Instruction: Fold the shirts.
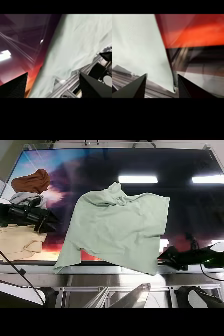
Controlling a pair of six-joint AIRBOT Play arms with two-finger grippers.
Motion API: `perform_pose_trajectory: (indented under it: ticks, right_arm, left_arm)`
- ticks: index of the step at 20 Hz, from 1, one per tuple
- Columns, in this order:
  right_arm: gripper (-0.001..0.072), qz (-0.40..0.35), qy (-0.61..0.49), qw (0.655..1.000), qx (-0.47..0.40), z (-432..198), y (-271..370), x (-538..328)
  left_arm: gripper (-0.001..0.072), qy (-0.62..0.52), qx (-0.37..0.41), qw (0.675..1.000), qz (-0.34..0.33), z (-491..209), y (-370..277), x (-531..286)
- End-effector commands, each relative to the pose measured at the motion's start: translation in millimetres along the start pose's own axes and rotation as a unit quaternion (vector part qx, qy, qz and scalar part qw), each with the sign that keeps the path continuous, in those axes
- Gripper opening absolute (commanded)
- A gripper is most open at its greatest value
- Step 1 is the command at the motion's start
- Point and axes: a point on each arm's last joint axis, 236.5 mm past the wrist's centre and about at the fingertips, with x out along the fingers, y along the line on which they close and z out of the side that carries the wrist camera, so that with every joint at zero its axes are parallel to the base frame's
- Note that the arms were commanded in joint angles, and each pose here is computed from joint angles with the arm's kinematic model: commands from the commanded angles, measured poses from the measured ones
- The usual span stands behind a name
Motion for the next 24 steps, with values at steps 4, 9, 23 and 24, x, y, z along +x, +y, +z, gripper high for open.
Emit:
perform_pose_trajectory:
  ticks: [4,9,23,24]
  right_arm:
    - [0.0442,0.005,0.042,0.999,0.005,-17.1,5.5,45.5]
    - [0.0018,0.112,0.058,0.991,-0.051,-20.8,56.0,60.0]
    - [0.0017,0.203,0.03,0.959,-0.194,-11.3,143.6,-20.1]
    - [0.0017,0.227,0.018,0.946,-0.231,-14.0,162.8,-51.6]
  left_arm:
    - [0.0716,0.009,-0.005,1.0,0.001,-7.7,6.6,6.3]
    - [0.07,0.036,-0.026,0.997,0.06,-21.2,33.8,7.0]
    - [0.0017,0.091,0.102,0.979,-0.149,-74.9,-99.7,53.9]
    - [0.0017,0.063,0.132,0.971,-0.191,-76.5,-131.4,28.6]
